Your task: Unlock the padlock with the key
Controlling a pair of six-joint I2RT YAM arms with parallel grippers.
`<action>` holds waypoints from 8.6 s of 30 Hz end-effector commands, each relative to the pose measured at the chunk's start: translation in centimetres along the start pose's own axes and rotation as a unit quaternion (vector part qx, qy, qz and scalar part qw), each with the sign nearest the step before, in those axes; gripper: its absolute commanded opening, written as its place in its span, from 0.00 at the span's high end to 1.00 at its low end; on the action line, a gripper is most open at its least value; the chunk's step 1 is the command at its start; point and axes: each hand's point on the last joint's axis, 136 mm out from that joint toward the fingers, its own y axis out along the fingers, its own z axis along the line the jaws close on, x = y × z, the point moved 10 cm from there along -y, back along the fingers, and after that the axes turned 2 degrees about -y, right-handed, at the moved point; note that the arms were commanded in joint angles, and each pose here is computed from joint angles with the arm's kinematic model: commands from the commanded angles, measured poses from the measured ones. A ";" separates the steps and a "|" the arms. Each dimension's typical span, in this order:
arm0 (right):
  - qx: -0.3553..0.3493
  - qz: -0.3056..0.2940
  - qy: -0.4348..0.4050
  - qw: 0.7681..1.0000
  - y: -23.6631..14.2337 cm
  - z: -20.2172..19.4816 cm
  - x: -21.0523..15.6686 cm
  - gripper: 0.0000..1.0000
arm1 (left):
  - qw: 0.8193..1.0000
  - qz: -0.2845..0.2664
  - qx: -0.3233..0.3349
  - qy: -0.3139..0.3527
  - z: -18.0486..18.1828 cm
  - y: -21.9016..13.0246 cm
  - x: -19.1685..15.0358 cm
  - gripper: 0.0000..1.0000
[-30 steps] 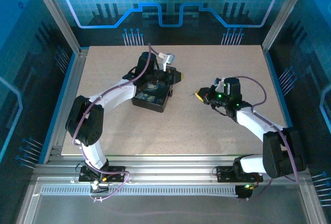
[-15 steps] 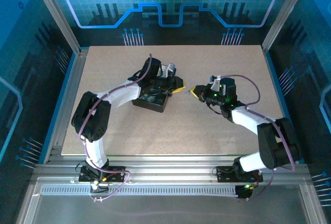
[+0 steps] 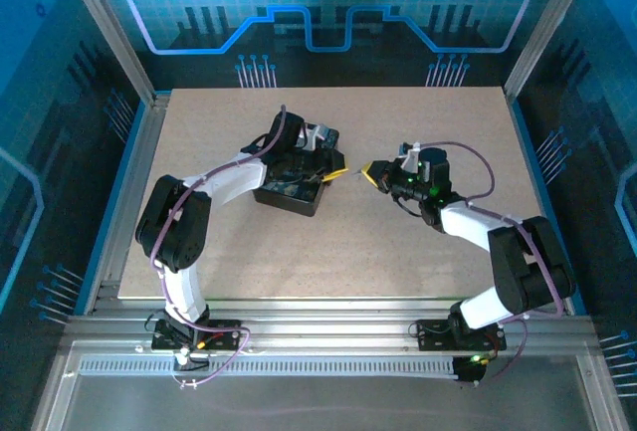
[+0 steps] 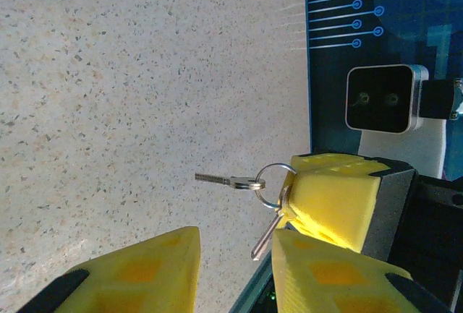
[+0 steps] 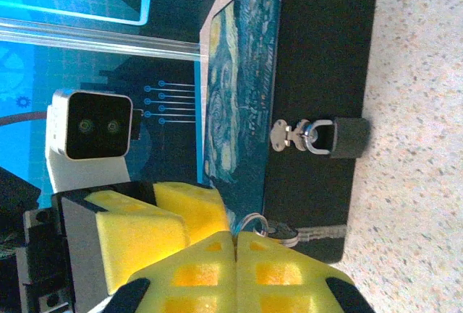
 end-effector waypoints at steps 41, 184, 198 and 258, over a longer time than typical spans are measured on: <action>-0.023 0.088 -0.183 0.979 -1.0 0.7 -0.2 0.58 | 0.988 0.115 -0.025 0.096 0.6 -0.3 -0.7 1.00; -0.156 0.074 -0.096 0.980 -7.1 -5.1 3.2 1.00 | 0.393 0.417 0.359 0.737 5.0 3.9 -0.1 0.15; -0.147 0.085 -0.092 0.981 -6.6 -5.4 3.4 1.00 | 0.420 0.473 0.345 0.693 5.7 4.7 0.6 0.21; -0.144 0.124 -0.083 0.978 -3.6 -6.0 3.1 1.00 | 0.660 0.200 0.400 0.603 -4.3 1.7 -0.3 0.62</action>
